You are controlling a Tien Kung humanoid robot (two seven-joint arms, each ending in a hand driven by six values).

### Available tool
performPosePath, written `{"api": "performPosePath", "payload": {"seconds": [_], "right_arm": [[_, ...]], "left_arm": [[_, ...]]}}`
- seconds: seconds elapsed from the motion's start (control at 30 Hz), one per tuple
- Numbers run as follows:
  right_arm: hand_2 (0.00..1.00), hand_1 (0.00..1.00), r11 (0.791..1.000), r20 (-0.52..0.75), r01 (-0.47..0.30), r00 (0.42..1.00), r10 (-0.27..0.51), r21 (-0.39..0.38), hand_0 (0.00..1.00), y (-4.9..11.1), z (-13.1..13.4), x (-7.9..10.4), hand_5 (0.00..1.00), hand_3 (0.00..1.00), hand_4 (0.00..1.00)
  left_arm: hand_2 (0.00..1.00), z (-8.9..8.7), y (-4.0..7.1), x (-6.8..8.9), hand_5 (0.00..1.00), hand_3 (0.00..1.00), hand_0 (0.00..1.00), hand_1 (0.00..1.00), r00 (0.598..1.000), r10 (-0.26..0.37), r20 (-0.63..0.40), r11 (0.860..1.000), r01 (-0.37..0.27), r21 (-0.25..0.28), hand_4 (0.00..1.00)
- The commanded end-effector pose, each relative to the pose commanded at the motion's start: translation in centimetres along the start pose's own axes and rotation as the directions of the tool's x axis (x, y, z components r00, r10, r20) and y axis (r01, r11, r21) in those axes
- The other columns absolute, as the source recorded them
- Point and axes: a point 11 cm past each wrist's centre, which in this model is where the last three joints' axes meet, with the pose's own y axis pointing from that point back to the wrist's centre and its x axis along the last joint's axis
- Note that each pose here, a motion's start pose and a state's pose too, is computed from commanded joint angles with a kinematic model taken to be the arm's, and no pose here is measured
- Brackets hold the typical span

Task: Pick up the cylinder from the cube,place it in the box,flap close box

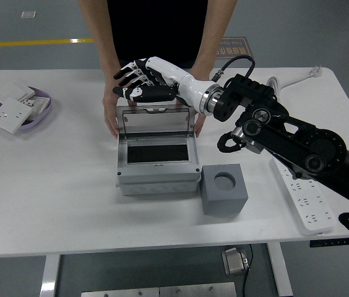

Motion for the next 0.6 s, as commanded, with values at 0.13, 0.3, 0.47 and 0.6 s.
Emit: {"api": "performPosePath", "payload": {"seconds": [0.13,0.3,0.47,0.6], "right_arm": [[0.665,0.65,0.998,-0.046,-0.051,0.998,0.049,-0.042,0.714,-1.0,1.4,1.5,0.391,0.686,0.697],[0.661,0.645,0.987,-0.124,-0.084,0.99,0.067,-0.14,0.712,-0.6,4.9,2.4,0.386,0.679,0.695],[0.658,0.641,0.983,-0.223,-0.061,0.975,0.022,-0.173,0.706,0.6,6.5,0.9,0.391,0.68,0.697],[0.658,0.641,0.985,-0.281,-0.045,0.96,-0.004,-0.167,0.706,1.8,6.6,0.1,0.391,0.68,0.697]], "left_arm": [[0.576,0.2,0.0,-0.1,0.23,0.599,0.567,0.615,1.0,-0.002,0.004,1.0,0.002,-0.005,0.715],[0.575,0.2,0.0,-0.1,0.228,0.598,0.567,0.614,1.0,-0.003,0.002,1.0,0.003,-0.01,0.713],[0.575,0.1,0.0,-0.2,0.224,0.598,0.567,0.614,1.0,-0.004,-0.001,1.0,0.004,-0.009,0.711],[0.575,0.1,0.0,-0.1,0.224,0.598,0.567,0.614,1.0,-0.003,-0.004,1.0,0.003,-0.012,0.711]]}}
